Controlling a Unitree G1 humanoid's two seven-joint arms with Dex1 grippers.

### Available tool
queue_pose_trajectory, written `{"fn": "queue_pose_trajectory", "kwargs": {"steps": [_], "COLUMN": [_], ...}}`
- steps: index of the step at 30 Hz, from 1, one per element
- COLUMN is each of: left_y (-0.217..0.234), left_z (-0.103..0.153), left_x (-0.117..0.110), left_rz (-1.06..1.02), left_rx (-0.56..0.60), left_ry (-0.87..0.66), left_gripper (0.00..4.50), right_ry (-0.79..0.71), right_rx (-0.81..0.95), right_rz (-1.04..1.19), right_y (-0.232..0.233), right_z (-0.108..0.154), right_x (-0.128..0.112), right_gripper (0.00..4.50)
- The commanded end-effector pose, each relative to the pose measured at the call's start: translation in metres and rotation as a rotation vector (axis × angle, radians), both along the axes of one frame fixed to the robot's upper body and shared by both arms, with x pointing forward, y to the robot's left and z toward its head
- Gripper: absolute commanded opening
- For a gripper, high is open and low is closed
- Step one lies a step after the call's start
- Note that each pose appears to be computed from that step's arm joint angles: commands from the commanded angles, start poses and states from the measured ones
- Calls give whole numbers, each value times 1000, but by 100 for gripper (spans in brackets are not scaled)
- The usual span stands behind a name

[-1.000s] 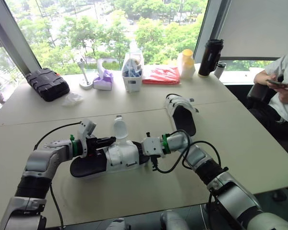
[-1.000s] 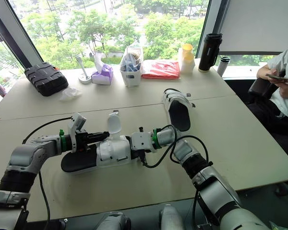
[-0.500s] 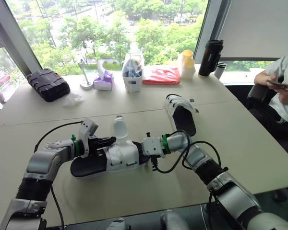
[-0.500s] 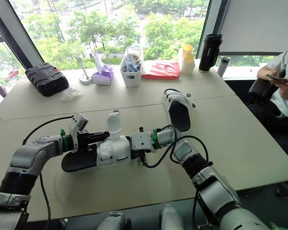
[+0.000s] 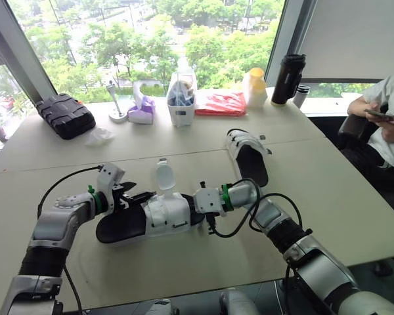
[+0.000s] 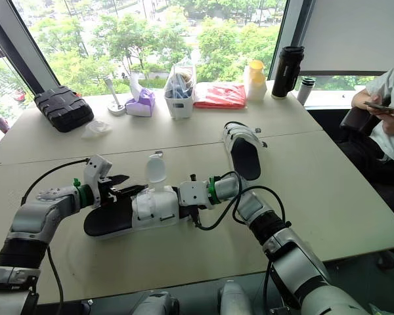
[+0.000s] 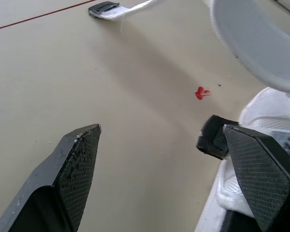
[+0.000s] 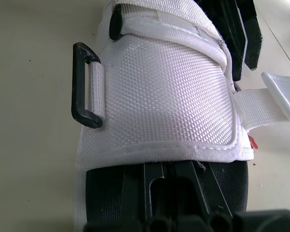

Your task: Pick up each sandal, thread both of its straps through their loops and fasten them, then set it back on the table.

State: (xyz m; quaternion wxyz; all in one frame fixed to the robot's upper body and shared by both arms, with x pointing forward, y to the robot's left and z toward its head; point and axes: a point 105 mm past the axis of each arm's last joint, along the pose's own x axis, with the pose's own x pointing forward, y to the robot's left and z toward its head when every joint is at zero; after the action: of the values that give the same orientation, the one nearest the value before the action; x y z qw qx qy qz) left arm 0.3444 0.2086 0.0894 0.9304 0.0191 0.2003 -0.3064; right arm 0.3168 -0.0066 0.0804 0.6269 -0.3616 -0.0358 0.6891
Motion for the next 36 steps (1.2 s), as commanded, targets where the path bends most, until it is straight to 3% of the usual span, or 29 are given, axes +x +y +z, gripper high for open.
{"fn": "queue_pose_trajectory", "kwargs": {"steps": [1, 10, 16, 24, 29, 36], "left_y": [6, -9, -24, -38, -51, -63], "left_z": [-3, 65, 59, 33, 38, 43], "left_x": [5, 16, 17, 19, 24, 49], "left_rz": [52, 21, -41, -78, -127, -87], "left_rx": [1, -562, -625, -582, -705, -826], "left_ry": [-16, -178, -64, 93, 163, 256], "left_gripper": [433, 433, 433, 433, 433, 433], "right_ry": [64, 62, 59, 57, 53, 46], "right_rx": [-95, -95, -98, -94, -98, -98], "right_rz": [-25, -24, -27, -35, -40, -46], "right_y": [-8, -7, -8, -8, -10, -10], "right_z": [-28, -28, -28, -27, -28, -27], "right_x": [-4, -4, -3, -2, -1, 0], "right_gripper": [0, 0, 0, 0, 0, 0]}}
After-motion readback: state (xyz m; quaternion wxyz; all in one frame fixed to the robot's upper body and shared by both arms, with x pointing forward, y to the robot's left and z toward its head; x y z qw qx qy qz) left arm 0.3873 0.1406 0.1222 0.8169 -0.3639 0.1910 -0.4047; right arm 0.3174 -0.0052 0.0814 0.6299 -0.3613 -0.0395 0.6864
